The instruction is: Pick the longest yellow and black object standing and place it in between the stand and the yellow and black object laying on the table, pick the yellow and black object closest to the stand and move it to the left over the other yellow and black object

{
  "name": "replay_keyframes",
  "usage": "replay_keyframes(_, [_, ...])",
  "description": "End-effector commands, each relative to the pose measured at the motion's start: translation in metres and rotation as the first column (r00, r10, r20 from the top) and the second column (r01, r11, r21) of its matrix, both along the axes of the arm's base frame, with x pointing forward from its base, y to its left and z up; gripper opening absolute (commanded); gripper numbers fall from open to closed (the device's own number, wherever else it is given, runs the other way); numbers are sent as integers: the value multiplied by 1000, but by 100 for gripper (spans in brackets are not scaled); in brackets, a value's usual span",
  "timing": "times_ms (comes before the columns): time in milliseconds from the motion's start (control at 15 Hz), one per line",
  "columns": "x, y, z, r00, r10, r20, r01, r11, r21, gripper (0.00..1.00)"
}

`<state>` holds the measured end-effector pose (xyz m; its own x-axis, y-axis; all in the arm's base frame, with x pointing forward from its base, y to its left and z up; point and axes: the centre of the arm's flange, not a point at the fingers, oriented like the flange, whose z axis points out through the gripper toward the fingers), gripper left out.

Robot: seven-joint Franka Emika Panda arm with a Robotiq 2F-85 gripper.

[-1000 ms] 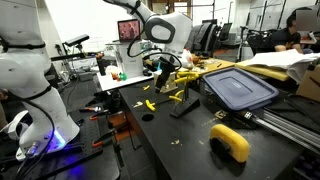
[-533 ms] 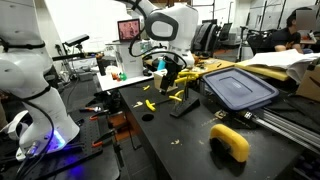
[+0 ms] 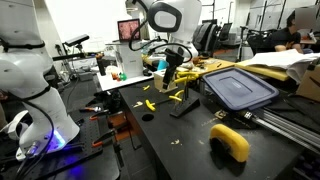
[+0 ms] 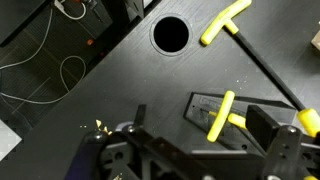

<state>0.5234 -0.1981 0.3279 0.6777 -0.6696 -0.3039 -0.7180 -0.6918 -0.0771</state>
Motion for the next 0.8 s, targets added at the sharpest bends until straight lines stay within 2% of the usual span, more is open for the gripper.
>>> replay_keyframes(0, [7,16,19,991,134,-16,-134,991,11,100])
replay_keyframes(200, [25,30,23,976,216,20,-216,976,-4,100])
replay_keyframes(533, [58,50,30,955,286,76,-281,957,-67,100])
replay_keyframes(733, [75,43,21,933,353,73,-344,931,-119,100])
